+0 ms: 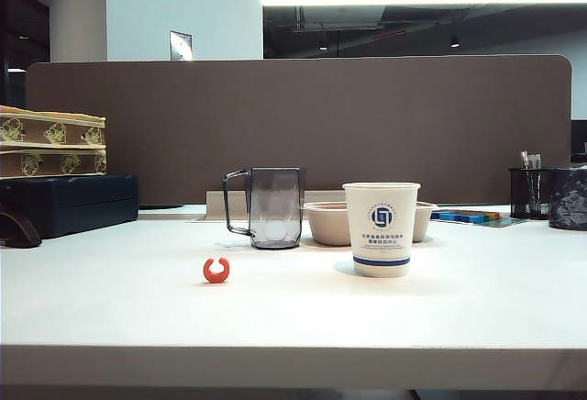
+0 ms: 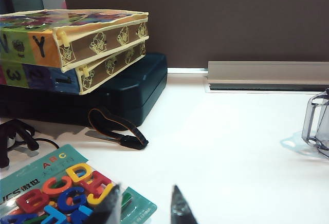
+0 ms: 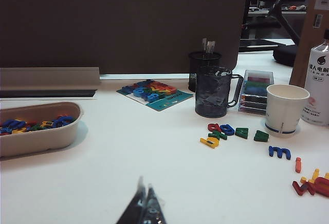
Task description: Pick up the letter "c" and put it in the paper cup.
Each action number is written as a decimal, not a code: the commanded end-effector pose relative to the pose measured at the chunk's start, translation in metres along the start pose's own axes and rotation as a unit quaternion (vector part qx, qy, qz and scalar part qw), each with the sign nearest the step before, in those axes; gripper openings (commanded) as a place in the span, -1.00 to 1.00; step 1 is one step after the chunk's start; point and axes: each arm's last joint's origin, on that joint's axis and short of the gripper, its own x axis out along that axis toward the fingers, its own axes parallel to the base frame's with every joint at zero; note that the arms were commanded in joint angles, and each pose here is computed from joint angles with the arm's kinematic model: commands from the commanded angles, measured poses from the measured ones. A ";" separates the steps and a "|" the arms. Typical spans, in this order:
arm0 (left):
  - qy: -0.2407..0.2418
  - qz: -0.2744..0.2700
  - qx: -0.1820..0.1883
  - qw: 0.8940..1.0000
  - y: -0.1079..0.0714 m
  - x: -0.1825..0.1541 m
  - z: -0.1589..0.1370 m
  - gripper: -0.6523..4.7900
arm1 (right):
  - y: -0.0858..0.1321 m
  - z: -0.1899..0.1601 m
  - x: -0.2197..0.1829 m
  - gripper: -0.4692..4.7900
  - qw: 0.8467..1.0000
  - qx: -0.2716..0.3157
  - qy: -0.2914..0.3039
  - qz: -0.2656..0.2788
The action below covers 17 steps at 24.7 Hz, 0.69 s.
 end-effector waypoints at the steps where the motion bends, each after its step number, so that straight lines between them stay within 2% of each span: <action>1: -0.006 -0.001 -0.002 1.000 0.000 0.000 0.002 -0.32 | 0.000 -0.001 0.000 -0.83 1.000 0.000 -0.004 -0.001; 5: -0.006 -0.001 -0.002 1.000 0.000 0.000 0.002 -0.34 | 0.000 -0.001 0.000 -0.83 1.000 0.000 -0.005 0.000; 7: -0.006 -0.001 -0.002 1.000 0.000 0.000 0.002 -0.54 | 0.000 -0.001 0.000 -0.83 1.000 0.000 -0.004 0.002; 10: -0.006 -0.001 -0.002 1.000 0.000 0.000 0.002 -0.70 | 0.001 -0.001 0.000 -0.83 1.000 0.000 -0.004 0.010; 16: -0.006 -0.001 -0.002 1.000 0.000 0.000 0.002 -0.71 | 0.001 -0.002 0.000 -0.83 1.000 0.000 -0.001 0.013; 17: -0.006 -0.005 -0.002 1.000 0.000 0.000 0.002 -0.78 | 0.001 -0.002 0.000 -0.83 1.000 0.000 -0.001 0.013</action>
